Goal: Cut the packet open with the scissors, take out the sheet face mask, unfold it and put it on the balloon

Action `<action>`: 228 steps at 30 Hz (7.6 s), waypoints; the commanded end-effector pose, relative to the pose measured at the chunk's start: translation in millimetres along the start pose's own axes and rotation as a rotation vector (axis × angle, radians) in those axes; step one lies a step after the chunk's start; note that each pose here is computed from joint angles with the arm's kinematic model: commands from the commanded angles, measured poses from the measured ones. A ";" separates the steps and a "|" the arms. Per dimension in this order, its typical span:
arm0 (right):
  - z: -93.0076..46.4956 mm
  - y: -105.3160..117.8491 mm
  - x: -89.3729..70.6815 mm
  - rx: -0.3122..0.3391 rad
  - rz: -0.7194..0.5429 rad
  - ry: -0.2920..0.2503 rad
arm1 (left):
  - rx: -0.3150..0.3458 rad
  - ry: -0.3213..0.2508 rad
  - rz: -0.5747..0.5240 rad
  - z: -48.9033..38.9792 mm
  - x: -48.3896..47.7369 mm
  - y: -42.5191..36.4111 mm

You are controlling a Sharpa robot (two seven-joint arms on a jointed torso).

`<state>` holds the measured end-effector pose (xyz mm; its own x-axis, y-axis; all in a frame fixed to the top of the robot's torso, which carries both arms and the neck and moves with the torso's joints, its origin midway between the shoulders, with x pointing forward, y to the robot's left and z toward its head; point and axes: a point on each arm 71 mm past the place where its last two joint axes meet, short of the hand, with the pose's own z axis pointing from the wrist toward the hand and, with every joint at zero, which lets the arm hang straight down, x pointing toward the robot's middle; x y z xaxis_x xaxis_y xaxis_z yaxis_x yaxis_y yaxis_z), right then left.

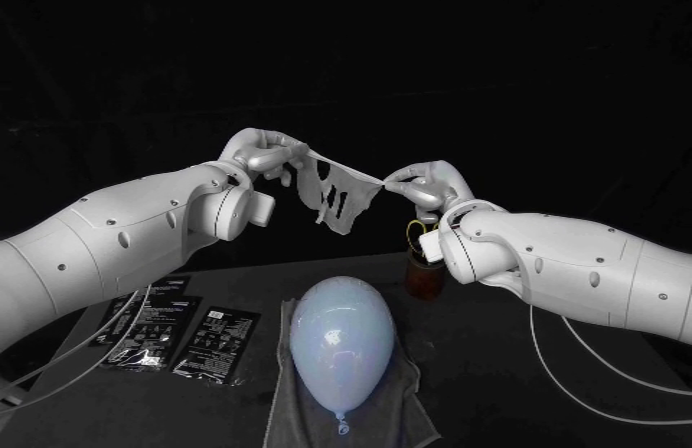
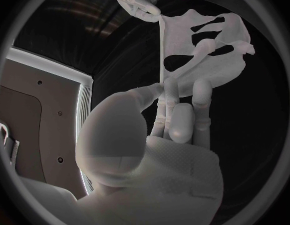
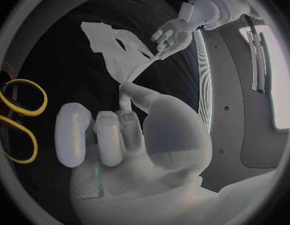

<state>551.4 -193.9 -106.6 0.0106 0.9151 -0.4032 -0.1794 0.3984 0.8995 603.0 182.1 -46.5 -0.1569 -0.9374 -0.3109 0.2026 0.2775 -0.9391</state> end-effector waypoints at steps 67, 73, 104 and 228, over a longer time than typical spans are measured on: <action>-4.4 -4.4 33.6 -0.166 -0.207 0.090 | -0.073 0.100 0.165 1.5 18.6 2.5; 0.8 19.1 47.2 -0.313 -0.284 0.062 | -0.089 0.116 0.165 1.6 24.6 5.0; 21.7 36.2 98.4 -0.400 -0.459 -0.033 | -0.126 0.128 0.143 -0.8 35.8 6.2; -15.0 21.6 78.0 -0.094 0.106 0.119 | 0.059 0.090 -0.004 -56.1 87.3 88.6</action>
<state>534.8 -117.7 -123.0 -0.1046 0.9407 -0.3227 -0.2415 0.2907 0.9258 552.2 135.7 -166.5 -0.2738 -0.8939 -0.3550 0.2669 0.2840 -0.9209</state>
